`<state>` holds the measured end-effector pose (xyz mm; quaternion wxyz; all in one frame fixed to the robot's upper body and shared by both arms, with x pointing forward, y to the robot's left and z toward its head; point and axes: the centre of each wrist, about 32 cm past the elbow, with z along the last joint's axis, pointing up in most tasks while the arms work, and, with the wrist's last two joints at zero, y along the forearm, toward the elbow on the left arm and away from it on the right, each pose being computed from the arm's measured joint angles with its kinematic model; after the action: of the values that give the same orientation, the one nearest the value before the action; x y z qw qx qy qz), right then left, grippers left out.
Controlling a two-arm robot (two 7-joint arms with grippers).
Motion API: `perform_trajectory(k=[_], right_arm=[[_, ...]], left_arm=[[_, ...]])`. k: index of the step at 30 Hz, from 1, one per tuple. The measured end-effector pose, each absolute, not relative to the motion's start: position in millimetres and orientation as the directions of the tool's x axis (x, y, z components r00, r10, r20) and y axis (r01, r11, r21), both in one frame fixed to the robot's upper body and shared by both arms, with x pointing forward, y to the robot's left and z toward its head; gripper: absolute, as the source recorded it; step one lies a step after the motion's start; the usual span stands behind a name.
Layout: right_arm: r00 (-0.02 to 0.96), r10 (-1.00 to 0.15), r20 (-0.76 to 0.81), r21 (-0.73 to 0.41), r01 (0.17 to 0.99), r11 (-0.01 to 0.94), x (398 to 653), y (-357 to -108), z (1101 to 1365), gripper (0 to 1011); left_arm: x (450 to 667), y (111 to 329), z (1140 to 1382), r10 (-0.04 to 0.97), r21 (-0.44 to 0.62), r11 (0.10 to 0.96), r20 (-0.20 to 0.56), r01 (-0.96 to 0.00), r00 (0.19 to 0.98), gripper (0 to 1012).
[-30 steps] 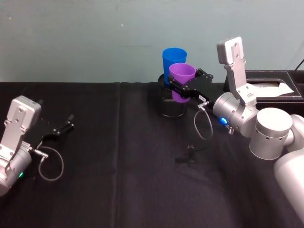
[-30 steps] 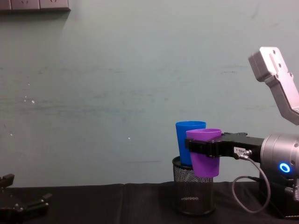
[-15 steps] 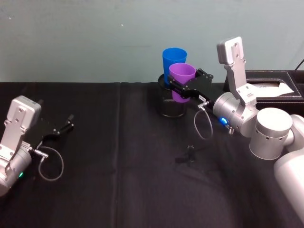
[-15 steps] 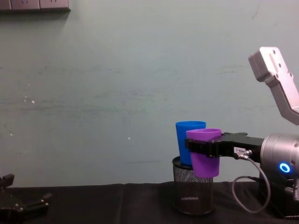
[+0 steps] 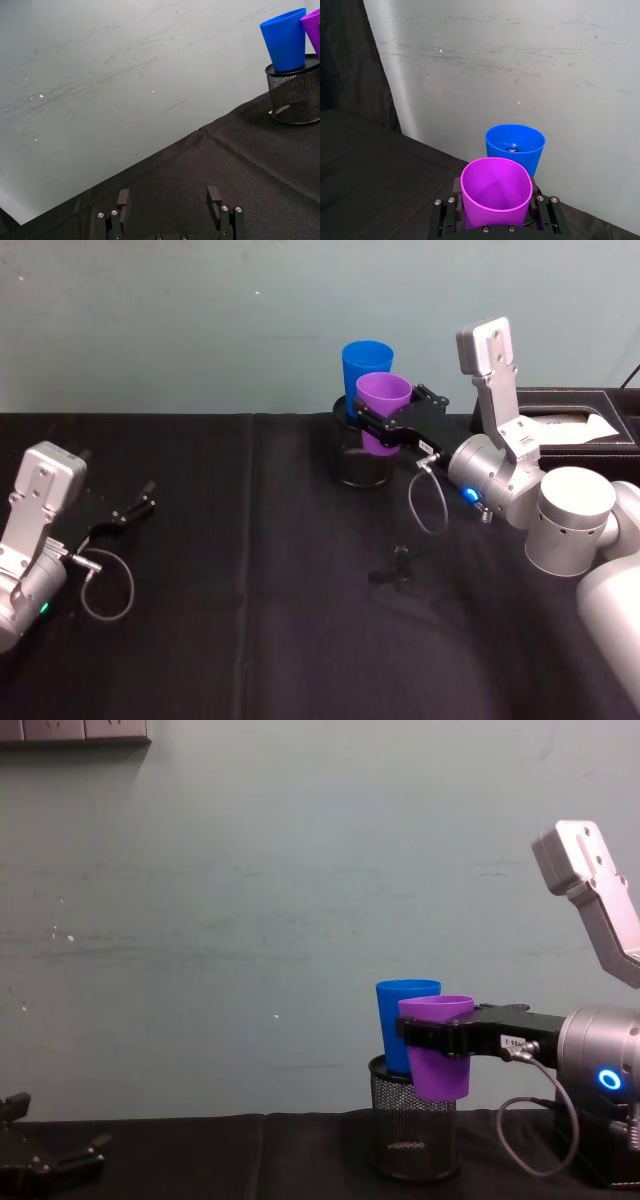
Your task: Pick up one cup with a gripper and tap it against the other cup.
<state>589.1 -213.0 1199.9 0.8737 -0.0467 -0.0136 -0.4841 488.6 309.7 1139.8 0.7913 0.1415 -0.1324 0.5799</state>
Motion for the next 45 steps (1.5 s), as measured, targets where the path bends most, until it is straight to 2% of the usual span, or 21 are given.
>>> perform_trajectory(k=[45], right_arm=[[0.531, -0.845, 0.069, -0.069, 0.847, 0.527, 589.1, -213.0, 1199.8, 721]], left_arm=[[488.6, 309.7, 1139.8, 0.88, 0.07, 0.287, 0.374, -0.955, 0.292, 1000]])
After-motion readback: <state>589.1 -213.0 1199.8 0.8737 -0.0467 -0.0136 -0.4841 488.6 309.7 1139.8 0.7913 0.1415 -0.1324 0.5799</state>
